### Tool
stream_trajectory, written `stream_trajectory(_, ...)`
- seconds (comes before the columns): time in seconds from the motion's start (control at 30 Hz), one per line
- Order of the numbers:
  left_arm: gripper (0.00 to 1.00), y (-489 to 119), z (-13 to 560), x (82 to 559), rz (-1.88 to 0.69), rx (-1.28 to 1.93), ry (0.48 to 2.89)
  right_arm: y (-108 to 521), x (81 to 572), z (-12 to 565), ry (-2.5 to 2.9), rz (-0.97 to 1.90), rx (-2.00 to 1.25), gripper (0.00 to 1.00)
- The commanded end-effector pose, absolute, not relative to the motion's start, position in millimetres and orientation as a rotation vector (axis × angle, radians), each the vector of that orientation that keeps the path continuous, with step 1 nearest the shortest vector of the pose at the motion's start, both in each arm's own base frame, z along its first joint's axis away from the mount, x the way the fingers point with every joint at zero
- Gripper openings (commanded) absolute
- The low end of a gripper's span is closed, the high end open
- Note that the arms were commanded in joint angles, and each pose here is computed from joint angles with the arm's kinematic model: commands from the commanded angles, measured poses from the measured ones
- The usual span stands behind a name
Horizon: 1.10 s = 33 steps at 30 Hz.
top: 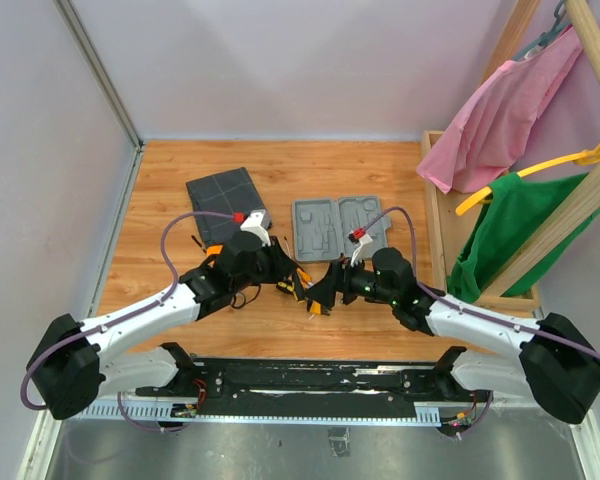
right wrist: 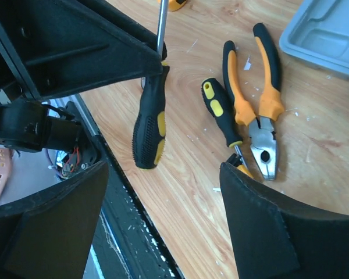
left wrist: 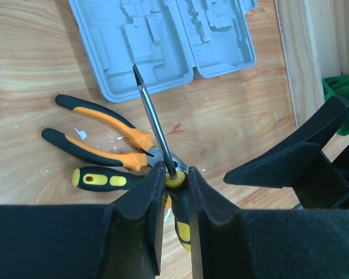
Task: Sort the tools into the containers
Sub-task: Pick up the screwdriver from the center of the board.
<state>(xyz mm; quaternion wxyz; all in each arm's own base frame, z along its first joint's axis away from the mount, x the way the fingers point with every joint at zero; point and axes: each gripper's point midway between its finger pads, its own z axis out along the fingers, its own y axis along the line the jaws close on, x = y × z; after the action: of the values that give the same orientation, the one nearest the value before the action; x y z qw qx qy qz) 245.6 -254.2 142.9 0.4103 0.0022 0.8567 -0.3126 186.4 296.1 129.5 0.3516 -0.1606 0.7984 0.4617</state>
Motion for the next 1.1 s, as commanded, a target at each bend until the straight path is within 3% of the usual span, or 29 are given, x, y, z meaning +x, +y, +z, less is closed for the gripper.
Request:
stream_trajectory(0.0,0.01,-268,160,249,-0.846,0.014,2.098,317,190,160,1.967,1.274,-0.399,0.76)
stream_trajectory(0.5,0.01,-275,166,247,-0.869,0.028,2.080,336,193,147,2.031,1.293,-0.413,0.63)
stream_trajectory(1.07,0.00,-276,160,247,-0.860,0.018,2.087,350,185,141,2.052,1.367,-0.449,0.37)
